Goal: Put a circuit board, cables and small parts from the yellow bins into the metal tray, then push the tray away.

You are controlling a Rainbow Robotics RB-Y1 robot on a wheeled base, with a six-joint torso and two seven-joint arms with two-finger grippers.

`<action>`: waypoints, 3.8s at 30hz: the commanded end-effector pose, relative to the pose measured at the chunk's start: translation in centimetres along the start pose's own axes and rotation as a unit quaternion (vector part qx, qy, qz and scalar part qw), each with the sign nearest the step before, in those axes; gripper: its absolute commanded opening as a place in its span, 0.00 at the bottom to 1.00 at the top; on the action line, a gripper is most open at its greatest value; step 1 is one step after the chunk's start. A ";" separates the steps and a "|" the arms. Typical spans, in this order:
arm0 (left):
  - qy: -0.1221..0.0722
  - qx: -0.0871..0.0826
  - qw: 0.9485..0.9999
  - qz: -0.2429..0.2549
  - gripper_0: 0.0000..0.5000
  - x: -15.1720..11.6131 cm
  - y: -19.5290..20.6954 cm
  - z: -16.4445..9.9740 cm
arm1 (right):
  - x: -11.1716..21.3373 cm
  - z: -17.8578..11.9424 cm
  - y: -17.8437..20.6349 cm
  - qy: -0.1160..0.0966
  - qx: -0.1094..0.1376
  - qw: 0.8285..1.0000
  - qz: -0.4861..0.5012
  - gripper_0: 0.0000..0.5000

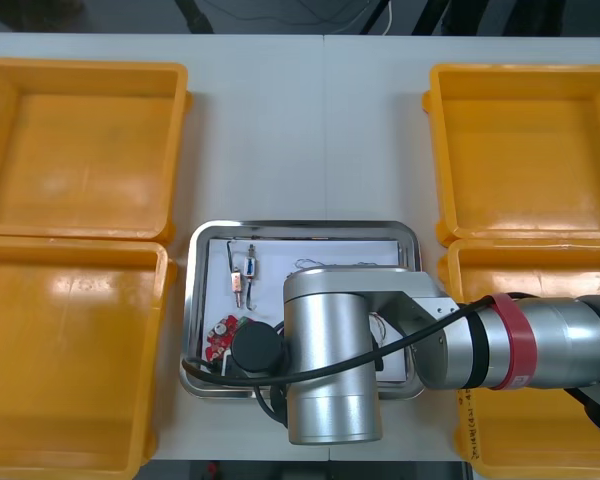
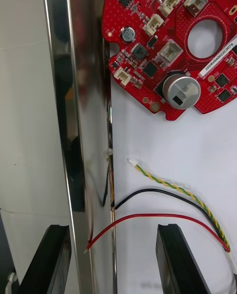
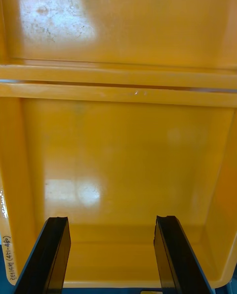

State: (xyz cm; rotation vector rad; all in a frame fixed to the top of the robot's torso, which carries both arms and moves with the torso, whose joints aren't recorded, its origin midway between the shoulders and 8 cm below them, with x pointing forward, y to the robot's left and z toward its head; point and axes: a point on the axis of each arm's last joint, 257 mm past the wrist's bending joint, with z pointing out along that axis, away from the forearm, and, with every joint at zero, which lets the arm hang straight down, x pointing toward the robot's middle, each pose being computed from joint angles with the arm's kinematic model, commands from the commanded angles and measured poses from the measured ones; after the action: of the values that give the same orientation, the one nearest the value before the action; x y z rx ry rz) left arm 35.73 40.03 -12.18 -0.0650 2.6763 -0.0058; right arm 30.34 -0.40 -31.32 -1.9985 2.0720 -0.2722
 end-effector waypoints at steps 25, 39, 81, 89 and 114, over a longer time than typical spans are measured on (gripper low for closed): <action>-0.009 -0.025 0.999 0.037 1.00 -0.2 1.3 -1.5 | -2.5 1.8 3.8 -0.031 0.024 0.999 -0.034 1.00; -0.009 -0.025 0.999 0.037 1.00 -0.2 1.3 -1.5 | -2.1 2.9 3.2 -0.020 0.028 0.999 -0.028 1.00; -0.009 -0.025 0.999 0.037 1.00 -0.2 1.3 -1.5 | -1.9 2.1 2.7 -0.030 0.069 0.996 -0.037 0.08; -0.009 -0.025 0.999 0.037 1.00 -0.2 1.3 -1.5 | -1.4 2.0 1.2 -0.027 0.084 0.995 -0.039 0.08; -0.009 -0.025 0.999 0.037 1.00 -0.2 1.3 -1.5 | -1.8 -1.0 -7.5 -0.023 0.179 0.982 -0.048 0.06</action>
State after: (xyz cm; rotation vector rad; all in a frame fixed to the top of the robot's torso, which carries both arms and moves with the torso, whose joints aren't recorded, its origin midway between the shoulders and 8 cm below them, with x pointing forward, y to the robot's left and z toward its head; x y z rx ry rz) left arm 35.73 40.02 -12.18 -0.0648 2.6762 -0.0056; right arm 35.73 0.50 -29.89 -1.8823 1.8166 -0.5315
